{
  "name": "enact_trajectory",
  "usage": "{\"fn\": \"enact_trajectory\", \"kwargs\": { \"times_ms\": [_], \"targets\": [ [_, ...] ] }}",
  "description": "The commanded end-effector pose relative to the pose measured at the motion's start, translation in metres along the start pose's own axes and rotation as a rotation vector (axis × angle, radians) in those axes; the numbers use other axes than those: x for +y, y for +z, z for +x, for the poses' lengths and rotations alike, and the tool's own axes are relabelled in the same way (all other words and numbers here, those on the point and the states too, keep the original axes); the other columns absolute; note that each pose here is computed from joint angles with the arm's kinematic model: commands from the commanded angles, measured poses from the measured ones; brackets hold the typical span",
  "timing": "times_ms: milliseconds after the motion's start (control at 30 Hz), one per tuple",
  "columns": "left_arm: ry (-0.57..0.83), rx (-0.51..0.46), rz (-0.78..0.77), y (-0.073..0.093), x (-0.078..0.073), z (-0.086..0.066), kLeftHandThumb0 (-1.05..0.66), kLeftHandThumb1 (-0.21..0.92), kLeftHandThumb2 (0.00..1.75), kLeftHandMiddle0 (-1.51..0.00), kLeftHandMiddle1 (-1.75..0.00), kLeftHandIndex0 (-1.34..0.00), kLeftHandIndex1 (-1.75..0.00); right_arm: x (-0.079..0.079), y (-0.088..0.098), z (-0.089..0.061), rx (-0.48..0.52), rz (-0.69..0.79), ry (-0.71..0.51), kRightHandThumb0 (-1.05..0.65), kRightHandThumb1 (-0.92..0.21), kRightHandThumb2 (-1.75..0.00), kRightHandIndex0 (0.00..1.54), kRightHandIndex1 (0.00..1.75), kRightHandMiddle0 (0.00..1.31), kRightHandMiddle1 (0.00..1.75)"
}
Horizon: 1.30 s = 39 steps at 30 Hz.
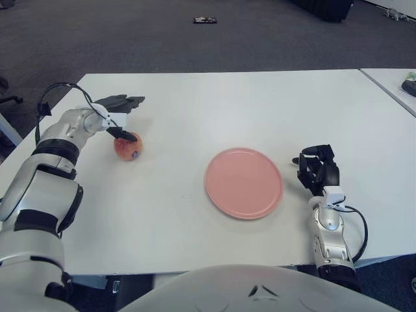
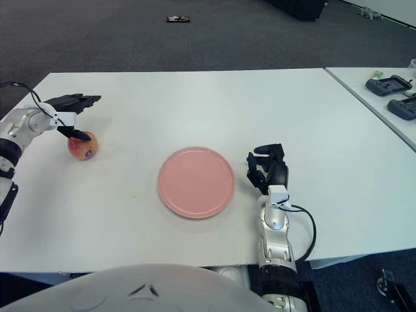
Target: Put the apple into the plate.
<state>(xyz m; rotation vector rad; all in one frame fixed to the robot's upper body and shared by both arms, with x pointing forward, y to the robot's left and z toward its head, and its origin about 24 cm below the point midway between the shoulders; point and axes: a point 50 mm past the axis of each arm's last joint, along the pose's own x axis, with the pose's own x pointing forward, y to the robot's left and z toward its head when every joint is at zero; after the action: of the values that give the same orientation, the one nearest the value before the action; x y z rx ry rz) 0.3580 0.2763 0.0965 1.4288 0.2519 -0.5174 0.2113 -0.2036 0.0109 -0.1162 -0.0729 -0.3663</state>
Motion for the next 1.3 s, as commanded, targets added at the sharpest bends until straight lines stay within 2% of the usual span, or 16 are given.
{"fn": "enact_trajectory", "kwargs": {
  "times_ms": [0, 233, 533, 667, 900, 1133, 1267],
  "targets": [
    [-0.04, -0.007, -0.034, -0.004, 0.002, -0.005, -0.94, 0.61, 0.32, 0.0, 0.0, 0.0, 0.0, -0.001, 0.002, 0.002, -0.01, 0.01, -0.007, -0.34, -0.92, -0.53, 0.52, 1.22, 0.19, 1.75],
    [-0.115, -0.017, -0.076, -0.007, 0.002, -0.013, -0.93, 0.57, 0.33, 0.0, 0.0, 0.0, 0.0, -0.001, 0.001, 0.002, -0.018, 0.015, -0.005, -0.34, -0.92, -0.53, 0.52, 1.21, 0.19, 1.75],
    [-0.165, -0.03, -0.062, -0.008, 0.003, -0.02, -1.01, 0.6, 0.34, 0.0, 0.0, 0.0, 0.0, -0.001, 0.001, 0.003, -0.015, 0.012, -0.008, -0.34, -0.92, -0.53, 0.52, 1.21, 0.19, 1.75],
    [-0.183, -0.045, -0.084, -0.012, 0.005, -0.029, -1.01, 0.58, 0.33, 0.0, 0.0, 0.0, 0.0, -0.001, 0.001, 0.002, -0.013, 0.009, -0.007, -0.34, -0.92, -0.53, 0.52, 1.2, 0.19, 1.75],
    [-0.222, -0.078, -0.084, -0.01, 0.007, -0.036, -0.94, 0.55, 0.32, 0.0, 0.0, 0.0, 0.0, 0.0, 0.001, 0.003, -0.009, 0.011, -0.003, -0.34, -0.92, -0.53, 0.52, 1.2, 0.19, 1.75],
    [-0.251, -0.123, -0.098, -0.007, 0.007, -0.04, -0.89, 0.55, 0.35, 0.0, 0.0, 0.0, 0.0, 0.001, 0.001, 0.003, -0.011, 0.012, 0.001, -0.34, -0.92, -0.53, 0.52, 1.2, 0.19, 1.75],
    [-0.286, -0.109, -0.117, -0.007, 0.002, -0.036, -0.9, 0.55, 0.36, 0.0, 0.0, 0.0, 0.0, 0.001, 0.002, 0.003, -0.012, 0.015, 0.001, -0.34, -0.92, -0.53, 0.52, 1.19, 0.19, 1.75]
  ]
}}
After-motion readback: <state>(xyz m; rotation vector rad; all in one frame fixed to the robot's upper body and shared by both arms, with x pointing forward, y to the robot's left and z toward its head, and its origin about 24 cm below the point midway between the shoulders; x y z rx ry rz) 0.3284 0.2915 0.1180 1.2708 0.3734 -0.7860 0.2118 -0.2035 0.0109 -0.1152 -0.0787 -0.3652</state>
